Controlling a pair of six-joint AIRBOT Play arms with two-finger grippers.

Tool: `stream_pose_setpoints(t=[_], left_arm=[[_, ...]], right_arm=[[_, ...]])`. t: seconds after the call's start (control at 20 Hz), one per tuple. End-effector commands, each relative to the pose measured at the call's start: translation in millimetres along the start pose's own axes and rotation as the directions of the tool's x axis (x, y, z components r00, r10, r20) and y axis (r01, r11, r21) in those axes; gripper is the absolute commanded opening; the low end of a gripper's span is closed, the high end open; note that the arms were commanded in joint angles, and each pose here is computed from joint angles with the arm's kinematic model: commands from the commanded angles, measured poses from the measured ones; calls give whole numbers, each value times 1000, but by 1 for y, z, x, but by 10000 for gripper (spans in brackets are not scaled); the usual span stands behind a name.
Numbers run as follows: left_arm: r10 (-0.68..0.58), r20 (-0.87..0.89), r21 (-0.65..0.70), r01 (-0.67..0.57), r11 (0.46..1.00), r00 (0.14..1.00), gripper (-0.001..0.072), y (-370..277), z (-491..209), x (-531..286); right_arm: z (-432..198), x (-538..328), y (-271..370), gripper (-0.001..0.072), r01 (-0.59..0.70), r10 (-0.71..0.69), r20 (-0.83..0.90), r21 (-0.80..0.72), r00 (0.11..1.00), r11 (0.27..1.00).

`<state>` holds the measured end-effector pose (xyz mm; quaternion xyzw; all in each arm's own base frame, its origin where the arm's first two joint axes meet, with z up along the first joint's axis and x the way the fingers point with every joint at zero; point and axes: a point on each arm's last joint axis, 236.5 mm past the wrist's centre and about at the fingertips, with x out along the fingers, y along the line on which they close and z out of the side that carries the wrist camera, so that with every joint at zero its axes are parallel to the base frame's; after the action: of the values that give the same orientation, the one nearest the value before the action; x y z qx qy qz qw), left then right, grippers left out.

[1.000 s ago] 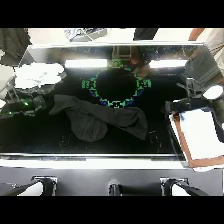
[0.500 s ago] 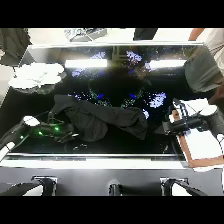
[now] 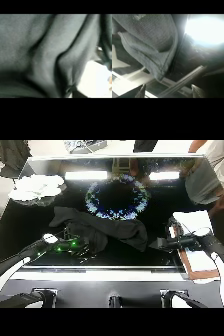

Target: Fold the shirts.

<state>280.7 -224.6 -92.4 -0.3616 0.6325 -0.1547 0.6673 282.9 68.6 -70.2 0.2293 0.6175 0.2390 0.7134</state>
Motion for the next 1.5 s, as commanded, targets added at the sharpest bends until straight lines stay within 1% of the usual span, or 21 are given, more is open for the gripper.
stream_pose_setpoints(t=[0.0, 0.05, 0.15, 0.25, 0.3, 0.35, 0.4, 0.45, 0.5, 0.6, 0.65, 0.75, 0.85, 0.95, 1.0, 1.1, 1.25, 1.3, 1.35, 1.4, 1.45], left_arm=[[-9, 48, -25, 11, 1000, 999, 74, -4, 9, 8], [-12, 46, -10, 13, 1000, 999, 34, -5, 8, 7], [-21, 32, 0, 21, 1000, 999, 34, -8, 5, 4], [-31, 33, 9, 30, 999, 999, 33, -12, 4, 1], [-34, 42, 13, 33, 999, 999, 34, -13, 5, 0], [-35, 52, 18, 34, 999, 998, 33, -14, 7, -1], [-37, 58, 40, 34, 999, 998, 34, -15, 9, -2], [-39, 59, 55, 35, 998, 997, 34, -15, 9, -3], [-46, 58, 83, 41, 996, 997, 33, -17, 10, -7], [-82, 67, 164, 70, 984, 994, 31, -25, 19, -25], [-97, 90, 203, 77, 976, 991, 30, -28, 28, -41], [-64, 185, 276, 10, 961, 981, 30, -24, 57, -87], [-8, 326, 284, -89, 955, 945, 29, -17, 89, -154], [-8, 489, 288, -152, 945, 872, 30, -27, 113, -232], [-29, 580, 287, -171, 943, 814, 30, -39, 121, -273], [-79, 754, 282, -213, 936, 652, 30, -72, 126, -363], [-211, 928, 313, -339, 887, 306, 30, -145, 99, -495], [-251, 946, 314, -373, 873, 207, 30, -165, 85, -528], [-284, 950, 311, -397, 863, 127, 30, -183, 69, -555], [-306, 949, 310, -410, 858, 77, 30, -195, 55, -572], [-319, 947, 308, -423, 852, 47, 30, -203, 45, -583]], right_arm=[[5, 16, 10, 702, 2, -1, 22, -35, 1000, 999], [8, 25, 13, 703, 22, -20, 26, -59, 999, 998], [11, 44, 16, 702, 48, -47, 18, -46, 999, 998], [14, 61, 27, 665, 19, -18, 19, -21, 1000, 1000], [17, 68, 33, 661, 11, -10, 30, -18, 999, 1000], [20, 73, 36, 573, 13, -12, 41, -22, 999, 1000], [21, 76, 39, 360, 16, -15, 47, -23, 999, 1000], [24, 76, 41, 56, 15, -14, 54, -28, 998, 999], [27, 73, 44, 36, 12, -9, 55, -53, 998, 999], [40, 52, 55, 36, 21, -8, 65, -196, 998, 980], [53, 32, 60, 36, 53, -31, 87, -263, 996, 963], [89, -30, 70, 36, 171, -96, 211, -376, 973, 911], [129, -118, 88, 36, 341, -157, 426, -399, 891, 851], [151, -213, 111, 36, 504, -199, 631, -350, 750, 790], [152, -255, 124, 36, 569, -211, 706, -318, 676, 759], [145, -328, 154, 36, 676, -211, 826, -251, 523, 693], [124, -402, 199, 36, 784, -189, 924, -158, 332, 601], [117, -418, 206, 36, 796, -195, 937, -122, 289, 593], [110, -427, 208, 36, 797, -209, 942, -90, 262, 597], [104, -430, 212, 36, 795, -211, 943, -82, 258, 602], [99, -429, 214, 37, 796, -213, 941, -89, 265, 599]])
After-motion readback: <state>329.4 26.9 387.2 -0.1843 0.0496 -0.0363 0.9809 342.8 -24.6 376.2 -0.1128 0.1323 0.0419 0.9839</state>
